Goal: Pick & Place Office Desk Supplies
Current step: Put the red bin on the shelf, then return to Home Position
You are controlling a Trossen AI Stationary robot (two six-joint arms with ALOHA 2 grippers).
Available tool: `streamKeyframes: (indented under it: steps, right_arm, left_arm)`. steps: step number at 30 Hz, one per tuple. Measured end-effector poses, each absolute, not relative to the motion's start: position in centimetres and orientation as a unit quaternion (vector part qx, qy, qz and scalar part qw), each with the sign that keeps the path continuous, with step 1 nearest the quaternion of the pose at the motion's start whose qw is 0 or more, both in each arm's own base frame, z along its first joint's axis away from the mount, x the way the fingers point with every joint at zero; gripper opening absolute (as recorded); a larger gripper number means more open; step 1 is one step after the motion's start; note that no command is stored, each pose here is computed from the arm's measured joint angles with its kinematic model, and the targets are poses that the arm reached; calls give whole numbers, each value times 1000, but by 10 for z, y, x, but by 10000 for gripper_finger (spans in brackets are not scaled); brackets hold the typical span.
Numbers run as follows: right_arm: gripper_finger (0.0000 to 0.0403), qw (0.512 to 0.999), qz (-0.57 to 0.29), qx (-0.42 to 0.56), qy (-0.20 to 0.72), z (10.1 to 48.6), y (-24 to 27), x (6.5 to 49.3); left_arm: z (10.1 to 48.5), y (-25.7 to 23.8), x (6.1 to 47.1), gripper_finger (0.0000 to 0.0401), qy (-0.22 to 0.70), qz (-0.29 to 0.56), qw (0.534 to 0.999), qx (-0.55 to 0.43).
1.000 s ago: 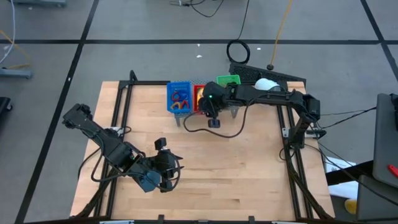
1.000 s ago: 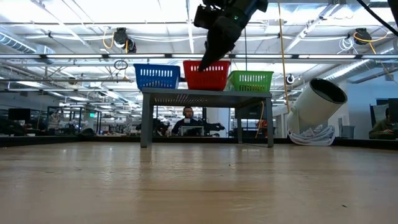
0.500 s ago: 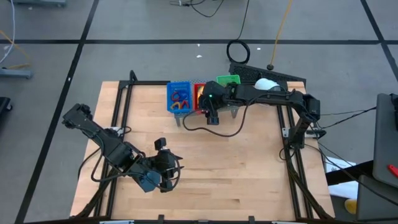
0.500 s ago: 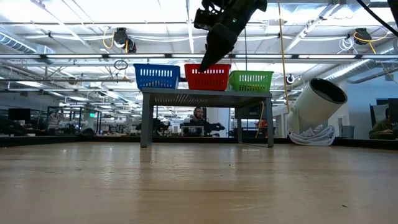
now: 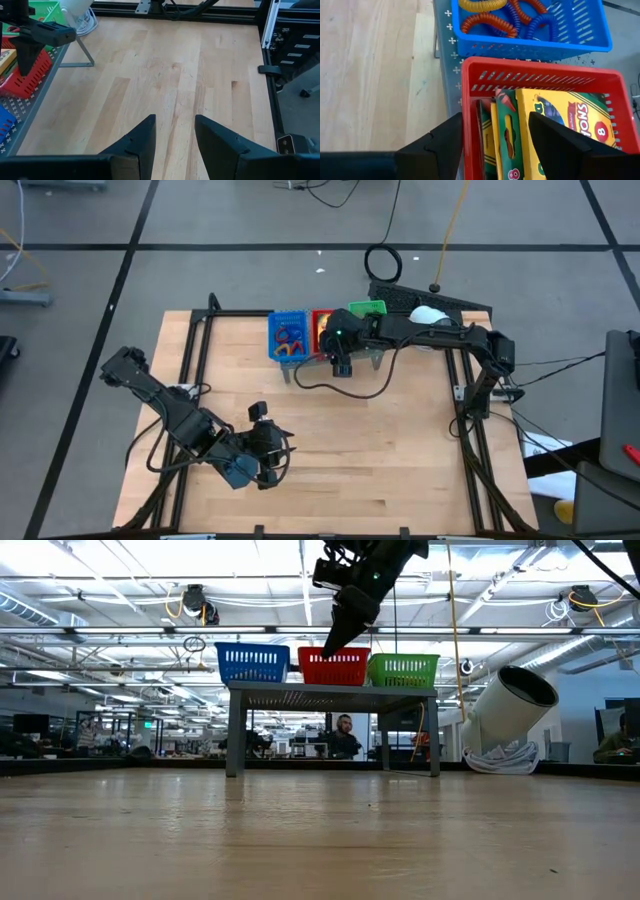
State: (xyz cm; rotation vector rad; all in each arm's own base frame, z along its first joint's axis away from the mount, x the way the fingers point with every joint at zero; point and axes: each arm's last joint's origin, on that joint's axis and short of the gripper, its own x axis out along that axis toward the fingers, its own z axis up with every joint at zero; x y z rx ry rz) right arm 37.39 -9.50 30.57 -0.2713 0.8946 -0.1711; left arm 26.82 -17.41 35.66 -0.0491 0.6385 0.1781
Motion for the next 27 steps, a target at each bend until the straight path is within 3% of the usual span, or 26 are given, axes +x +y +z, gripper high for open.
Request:
streamKeyframes:
  steps: [15, 27]
  right_arm:
    - [217, 893, -65, -141, 423, 314, -79, 372]
    - [223, 933, -10, -127, 335, 373, -3, 335]
  left_arm:
    - [357, -174, 268, 143, 314, 87, 945, -24]
    - [356, -175, 268, 143, 321, 67, 945, 6]
